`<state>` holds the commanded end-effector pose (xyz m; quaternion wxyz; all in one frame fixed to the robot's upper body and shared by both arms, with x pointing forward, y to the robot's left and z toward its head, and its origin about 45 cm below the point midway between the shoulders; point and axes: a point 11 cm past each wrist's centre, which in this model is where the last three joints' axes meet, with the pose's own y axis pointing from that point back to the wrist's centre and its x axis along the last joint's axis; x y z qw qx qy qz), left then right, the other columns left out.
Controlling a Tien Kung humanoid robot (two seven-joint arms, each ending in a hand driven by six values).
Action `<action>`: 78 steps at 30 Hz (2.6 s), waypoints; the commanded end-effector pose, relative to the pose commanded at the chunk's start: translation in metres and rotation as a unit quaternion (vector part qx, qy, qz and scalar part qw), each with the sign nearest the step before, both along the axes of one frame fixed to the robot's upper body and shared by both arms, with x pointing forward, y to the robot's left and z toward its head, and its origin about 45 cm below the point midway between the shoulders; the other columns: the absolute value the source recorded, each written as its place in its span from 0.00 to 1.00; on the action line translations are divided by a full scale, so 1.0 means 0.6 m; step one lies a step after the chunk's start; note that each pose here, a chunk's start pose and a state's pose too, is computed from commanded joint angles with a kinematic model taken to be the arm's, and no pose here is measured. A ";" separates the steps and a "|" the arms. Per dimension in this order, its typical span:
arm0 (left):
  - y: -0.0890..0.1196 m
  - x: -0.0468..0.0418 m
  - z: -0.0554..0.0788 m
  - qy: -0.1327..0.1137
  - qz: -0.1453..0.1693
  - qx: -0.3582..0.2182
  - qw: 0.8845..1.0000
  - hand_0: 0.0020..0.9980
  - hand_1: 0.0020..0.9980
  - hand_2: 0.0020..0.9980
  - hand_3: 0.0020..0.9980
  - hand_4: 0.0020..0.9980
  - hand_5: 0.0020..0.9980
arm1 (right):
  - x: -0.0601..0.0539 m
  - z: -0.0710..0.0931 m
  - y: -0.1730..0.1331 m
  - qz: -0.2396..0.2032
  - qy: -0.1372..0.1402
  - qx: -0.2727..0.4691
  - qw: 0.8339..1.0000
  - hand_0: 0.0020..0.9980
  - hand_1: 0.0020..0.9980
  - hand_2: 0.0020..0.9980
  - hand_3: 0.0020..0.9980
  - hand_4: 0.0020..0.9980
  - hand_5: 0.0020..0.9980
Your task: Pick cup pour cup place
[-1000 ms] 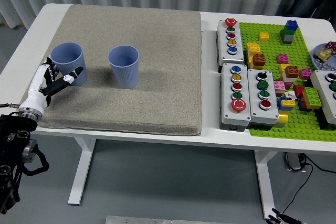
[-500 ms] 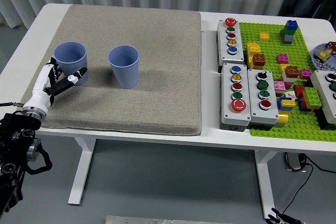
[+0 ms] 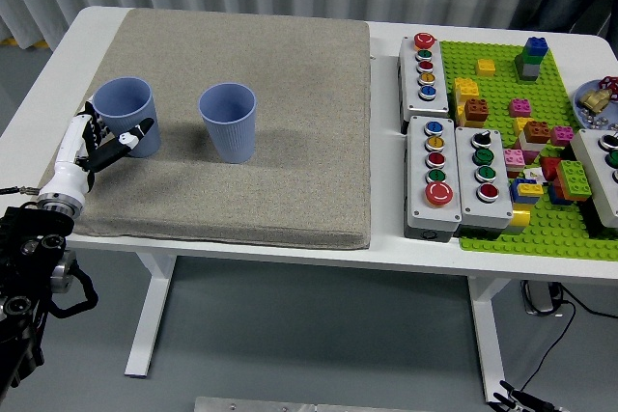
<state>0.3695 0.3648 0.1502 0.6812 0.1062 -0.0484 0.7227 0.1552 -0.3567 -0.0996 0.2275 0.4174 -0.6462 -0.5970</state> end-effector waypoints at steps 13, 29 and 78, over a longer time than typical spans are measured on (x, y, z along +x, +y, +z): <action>-0.004 0.003 -0.002 0.001 0.000 0.000 1.000 0.83 0.84 1.00 1.00 0.89 0.33 | 0.001 0.000 0.000 0.000 -0.001 0.000 1.000 0.76 0.70 0.74 0.62 0.22 0.19; -0.012 0.007 -0.002 0.001 0.003 0.003 1.000 0.73 0.74 0.98 1.00 0.85 0.28 | 0.002 0.001 0.000 0.000 -0.001 0.000 1.000 0.76 0.70 0.74 0.62 0.22 0.19; -0.020 0.004 0.005 -0.023 0.025 0.004 0.999 0.57 0.61 0.84 0.96 0.77 0.22 | 0.004 0.001 0.000 0.002 -0.001 -0.001 1.000 0.76 0.70 0.74 0.62 0.22 0.19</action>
